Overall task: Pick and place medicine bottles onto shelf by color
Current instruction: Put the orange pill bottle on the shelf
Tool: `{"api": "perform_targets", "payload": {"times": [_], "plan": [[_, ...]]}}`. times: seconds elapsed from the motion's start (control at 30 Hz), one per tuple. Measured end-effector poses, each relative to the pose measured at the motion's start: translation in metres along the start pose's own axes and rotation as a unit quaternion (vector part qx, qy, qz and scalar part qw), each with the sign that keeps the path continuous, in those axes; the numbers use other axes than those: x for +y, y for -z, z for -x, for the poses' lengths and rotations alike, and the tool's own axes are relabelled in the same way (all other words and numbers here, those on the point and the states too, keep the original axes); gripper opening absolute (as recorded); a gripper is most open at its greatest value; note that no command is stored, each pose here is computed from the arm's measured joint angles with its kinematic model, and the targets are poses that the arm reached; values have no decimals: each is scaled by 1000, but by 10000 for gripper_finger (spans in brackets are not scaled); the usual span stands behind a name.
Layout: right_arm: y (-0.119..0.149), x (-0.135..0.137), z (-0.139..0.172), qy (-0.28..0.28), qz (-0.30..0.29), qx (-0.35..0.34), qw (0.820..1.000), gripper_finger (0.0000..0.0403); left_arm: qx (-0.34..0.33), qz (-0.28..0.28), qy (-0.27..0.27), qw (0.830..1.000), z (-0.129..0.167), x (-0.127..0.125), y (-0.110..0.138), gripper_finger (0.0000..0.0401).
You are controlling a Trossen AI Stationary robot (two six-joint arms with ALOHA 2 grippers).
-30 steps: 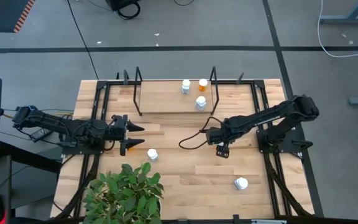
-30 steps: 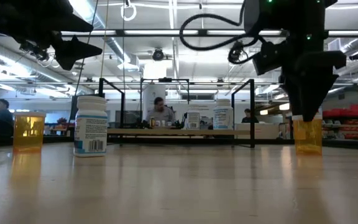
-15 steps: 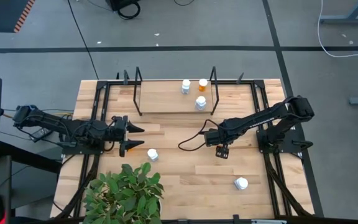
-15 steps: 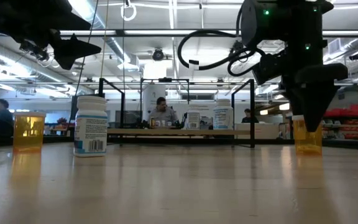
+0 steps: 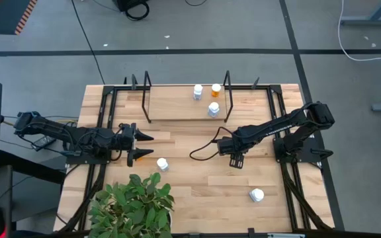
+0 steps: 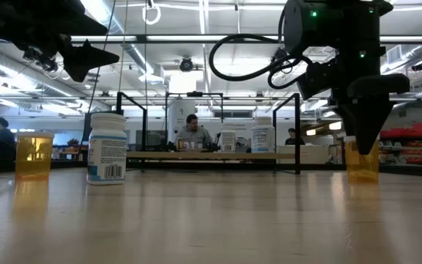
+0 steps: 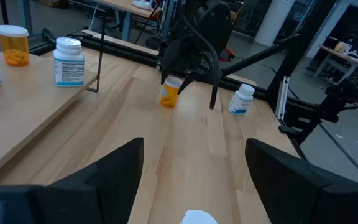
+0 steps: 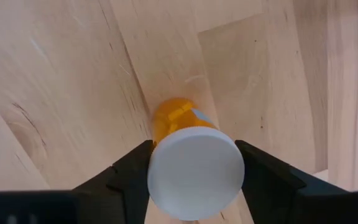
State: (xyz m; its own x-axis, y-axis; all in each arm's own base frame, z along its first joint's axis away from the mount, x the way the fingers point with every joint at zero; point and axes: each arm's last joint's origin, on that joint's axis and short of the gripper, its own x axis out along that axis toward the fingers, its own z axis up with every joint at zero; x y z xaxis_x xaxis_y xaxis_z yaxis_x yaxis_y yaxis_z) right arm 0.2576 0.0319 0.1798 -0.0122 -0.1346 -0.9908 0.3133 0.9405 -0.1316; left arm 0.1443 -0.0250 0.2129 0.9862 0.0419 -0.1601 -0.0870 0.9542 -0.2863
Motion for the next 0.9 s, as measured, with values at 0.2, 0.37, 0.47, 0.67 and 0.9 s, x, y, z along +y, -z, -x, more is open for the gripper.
{"api": "perform_targets", "payload": {"times": [0.2,0.37,0.47,0.67,0.9], "plan": [[-13,4,19,-23,6,-29,999,235,-1,0,-2,1000,0,0,0,286],[-34,5,54,-45,14,-95,994,221,-5,9,-12,1000,0,1,0,286],[-46,-2,72,-54,15,-126,990,214,-5,9,-13,1000,0,1,0,286],[-72,-15,87,-50,23,-145,988,228,-7,11,-15,1000,0,1,-1,286],[-117,-14,78,-16,72,-92,993,224,-7,13,-15,1000,0,1,-1,286]]}}
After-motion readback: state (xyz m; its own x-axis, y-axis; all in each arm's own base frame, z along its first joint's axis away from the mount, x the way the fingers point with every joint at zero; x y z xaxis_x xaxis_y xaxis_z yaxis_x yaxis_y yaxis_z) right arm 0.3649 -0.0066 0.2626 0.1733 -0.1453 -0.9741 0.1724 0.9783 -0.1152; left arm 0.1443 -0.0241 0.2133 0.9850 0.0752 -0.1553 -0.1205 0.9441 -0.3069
